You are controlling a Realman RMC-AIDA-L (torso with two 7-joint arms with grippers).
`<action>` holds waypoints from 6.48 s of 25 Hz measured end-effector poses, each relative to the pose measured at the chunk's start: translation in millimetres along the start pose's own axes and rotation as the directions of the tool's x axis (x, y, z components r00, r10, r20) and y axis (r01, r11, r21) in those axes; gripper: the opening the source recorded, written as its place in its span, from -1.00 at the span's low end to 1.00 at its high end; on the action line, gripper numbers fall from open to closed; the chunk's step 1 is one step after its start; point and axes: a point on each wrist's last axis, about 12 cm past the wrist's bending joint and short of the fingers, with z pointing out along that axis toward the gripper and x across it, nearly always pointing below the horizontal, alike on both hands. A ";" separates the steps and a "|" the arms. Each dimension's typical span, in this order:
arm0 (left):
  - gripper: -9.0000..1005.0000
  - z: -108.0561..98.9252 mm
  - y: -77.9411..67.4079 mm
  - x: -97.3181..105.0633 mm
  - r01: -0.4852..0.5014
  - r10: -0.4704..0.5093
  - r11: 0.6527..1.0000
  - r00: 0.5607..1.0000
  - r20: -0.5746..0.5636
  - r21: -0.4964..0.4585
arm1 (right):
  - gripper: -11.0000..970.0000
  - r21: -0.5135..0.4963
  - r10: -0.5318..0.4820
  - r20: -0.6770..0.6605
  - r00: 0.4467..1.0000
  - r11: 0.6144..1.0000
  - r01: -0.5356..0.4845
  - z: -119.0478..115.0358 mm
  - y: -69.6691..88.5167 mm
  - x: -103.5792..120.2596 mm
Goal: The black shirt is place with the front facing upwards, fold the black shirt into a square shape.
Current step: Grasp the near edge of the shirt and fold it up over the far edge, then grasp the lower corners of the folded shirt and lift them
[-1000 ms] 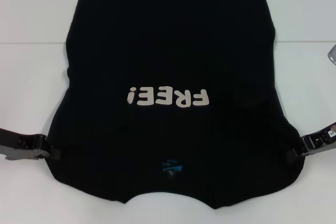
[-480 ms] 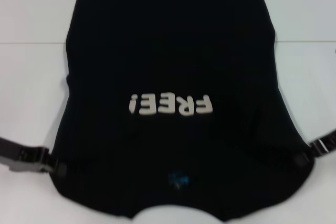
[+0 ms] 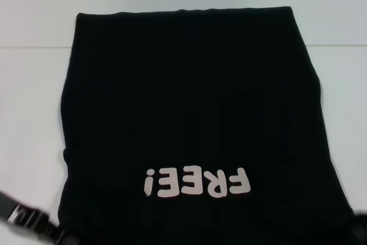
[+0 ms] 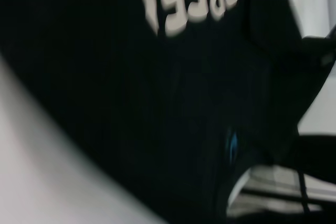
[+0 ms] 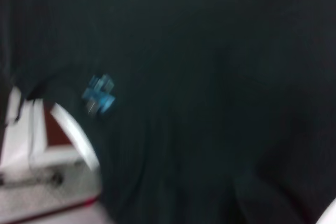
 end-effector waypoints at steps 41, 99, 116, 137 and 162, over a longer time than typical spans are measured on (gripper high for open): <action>-0.84 13.4 48.9 -111.5 0.306 0.069 0.940 0.258 0.964 -0.149 | -0.93 0.058 0.076 0.951 0.300 0.909 -0.413 37.0 -54.3 -83.6; 0.10 23.7 65.8 -34.6 0.242 -0.128 0.969 0.659 0.742 -0.048 | 0.67 -0.019 0.181 0.826 0.533 0.956 -0.294 -20.5 -71.5 9.9; -0.78 21.8 59.5 -41.1 0.214 -0.115 0.976 0.670 0.733 -0.043 | 0.65 0.154 0.167 0.652 0.740 0.926 -0.344 -26.3 -55.7 -49.6; -0.91 21.3 58.6 -41.7 0.207 -0.113 0.978 0.666 0.737 -0.038 | 0.16 0.199 0.145 0.601 0.786 0.925 -0.323 -1.3 -54.0 -58.9; -0.91 15.5 44.7 -17.7 0.103 -0.117 0.993 0.781 0.614 0.058 | -0.90 0.139 0.143 0.424 0.894 0.966 -0.220 -11.2 -40.8 -27.3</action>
